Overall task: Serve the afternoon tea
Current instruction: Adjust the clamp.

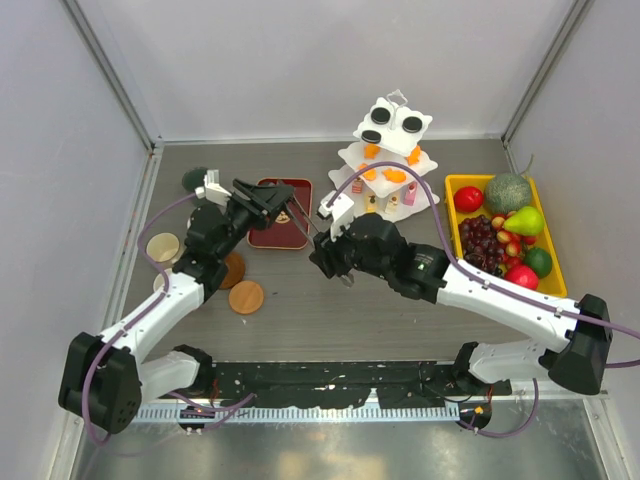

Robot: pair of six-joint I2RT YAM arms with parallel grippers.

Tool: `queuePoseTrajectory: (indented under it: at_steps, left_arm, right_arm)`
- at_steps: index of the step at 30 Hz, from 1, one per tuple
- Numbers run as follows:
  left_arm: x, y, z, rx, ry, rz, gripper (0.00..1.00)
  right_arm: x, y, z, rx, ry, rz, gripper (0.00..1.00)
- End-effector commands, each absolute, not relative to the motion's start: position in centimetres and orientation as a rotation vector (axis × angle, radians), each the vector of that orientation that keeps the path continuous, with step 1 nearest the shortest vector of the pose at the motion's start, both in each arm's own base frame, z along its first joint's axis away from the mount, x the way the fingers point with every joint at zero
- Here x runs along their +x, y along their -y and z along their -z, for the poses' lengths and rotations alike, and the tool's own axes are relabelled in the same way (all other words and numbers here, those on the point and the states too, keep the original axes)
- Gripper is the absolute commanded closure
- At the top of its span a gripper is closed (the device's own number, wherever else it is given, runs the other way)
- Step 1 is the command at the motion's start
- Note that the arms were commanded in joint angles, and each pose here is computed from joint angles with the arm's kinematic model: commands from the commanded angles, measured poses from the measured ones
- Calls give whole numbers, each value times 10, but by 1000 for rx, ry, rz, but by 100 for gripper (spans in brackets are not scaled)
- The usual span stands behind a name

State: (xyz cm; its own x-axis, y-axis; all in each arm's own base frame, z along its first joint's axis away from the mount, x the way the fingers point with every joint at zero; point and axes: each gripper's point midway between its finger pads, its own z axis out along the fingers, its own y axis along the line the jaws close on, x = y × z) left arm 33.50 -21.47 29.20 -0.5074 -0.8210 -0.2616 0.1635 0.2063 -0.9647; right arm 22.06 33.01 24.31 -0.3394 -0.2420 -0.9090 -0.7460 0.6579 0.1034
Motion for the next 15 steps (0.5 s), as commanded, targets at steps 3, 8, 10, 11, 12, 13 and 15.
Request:
queuePoseTrajectory:
  at_steps: [3, 8, 10, 11, 12, 13, 15]
  left_arm:
    - [325, 212, -321, -553, -1519, 1477, 100]
    - [322, 208, -324, -535, -1511, 1449, 100]
    - [322, 208, -323, -529, -1519, 1435, 100]
    - [321, 207, -322, -524, -1521, 1430, 100]
    - [321, 207, -323, -520, -1522, 1428, 100]
    - [320, 207, -322, -522, -1523, 1423, 100]
    - [320, 206, -323, -521, -1521, 1421, 100]
  right_arm:
    - [215, -343, -281, -769, -1846, -724, 50]
    - [221, -343, -277, -764, -1897, -672, 49]
    - [221, -344, -275, -773, -1912, -661, 49]
    - [222, -345, -275, -775, -1919, -658, 49]
    - [222, -345, -276, -780, -1917, -655, 49]
    - [223, -346, -276, -778, -1922, -651, 50]
    - [224, -345, -277, -777, -1925, -640, 50]
